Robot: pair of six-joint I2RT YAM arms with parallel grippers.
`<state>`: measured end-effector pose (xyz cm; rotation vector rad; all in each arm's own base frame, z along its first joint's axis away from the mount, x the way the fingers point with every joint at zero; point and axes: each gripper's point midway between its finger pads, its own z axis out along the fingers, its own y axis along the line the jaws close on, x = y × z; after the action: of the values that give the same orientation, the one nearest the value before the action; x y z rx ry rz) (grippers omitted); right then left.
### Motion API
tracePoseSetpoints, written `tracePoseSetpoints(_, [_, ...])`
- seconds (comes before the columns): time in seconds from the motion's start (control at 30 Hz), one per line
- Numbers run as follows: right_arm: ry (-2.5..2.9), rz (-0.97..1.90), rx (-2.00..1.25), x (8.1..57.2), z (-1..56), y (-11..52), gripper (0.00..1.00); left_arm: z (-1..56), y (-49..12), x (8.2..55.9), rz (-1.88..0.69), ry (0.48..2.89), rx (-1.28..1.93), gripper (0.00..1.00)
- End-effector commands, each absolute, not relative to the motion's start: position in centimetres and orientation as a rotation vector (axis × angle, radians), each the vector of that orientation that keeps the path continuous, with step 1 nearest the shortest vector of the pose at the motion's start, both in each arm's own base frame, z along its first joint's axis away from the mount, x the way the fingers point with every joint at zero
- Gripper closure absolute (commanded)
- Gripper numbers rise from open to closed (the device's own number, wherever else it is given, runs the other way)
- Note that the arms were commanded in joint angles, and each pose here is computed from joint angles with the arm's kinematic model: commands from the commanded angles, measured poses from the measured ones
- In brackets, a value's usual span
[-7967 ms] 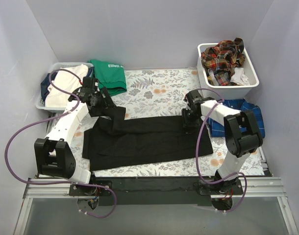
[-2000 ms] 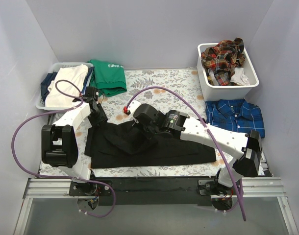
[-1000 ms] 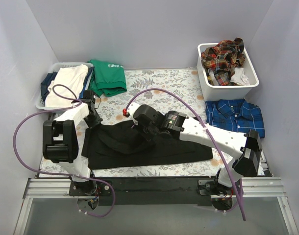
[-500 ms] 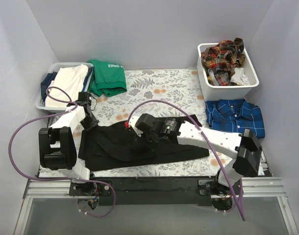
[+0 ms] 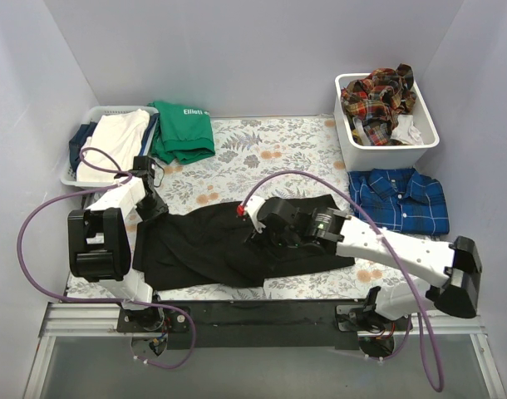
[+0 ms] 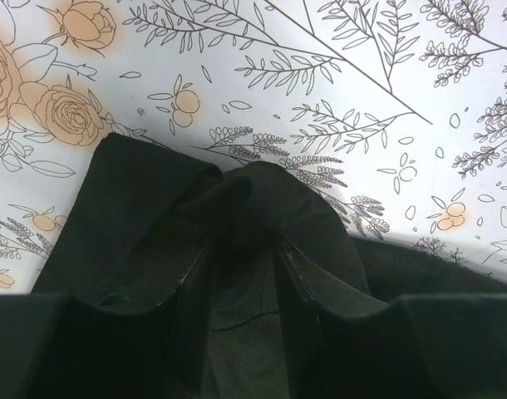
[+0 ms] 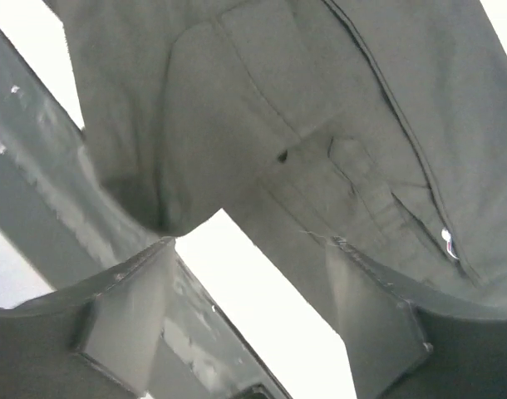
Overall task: Fold and stack the long sleeve shirts
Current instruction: Fold the shirt
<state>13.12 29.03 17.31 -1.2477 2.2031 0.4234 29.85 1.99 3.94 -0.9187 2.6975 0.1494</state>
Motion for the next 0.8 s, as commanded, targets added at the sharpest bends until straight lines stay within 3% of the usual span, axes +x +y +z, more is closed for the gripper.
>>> tracePoseSetpoints(0.0, [2.261,0.381,-1.242,15.8,13.2,31.4,0.16,4.9,2.6,30.5,0.149,2.656,-0.927,0.67])
tracePoseSetpoints(0.1, [2.312,0.360,-1.253,18.0,11.4,33.0,0.15,4.8,2.4,30.6,0.131,2.662,-0.932,0.64])
tracePoseSetpoints(0.3, [2.393,0.575,-1.221,19.7,10.6,34.5,0.14,5.0,2.4,31.1,0.117,2.660,-0.926,0.60])
tracePoseSetpoints(0.53, [2.414,0.865,-1.483,15.3,9.1,34.9,0.19,5.2,2.3,31.8,0.093,2.655,-0.924,0.56])
tracePoseSetpoints(0.77, [2.439,0.977,-1.526,14.1,8.6,35.5,0.24,4.7,2.2,31.7,0.089,2.666,-0.932,0.56])
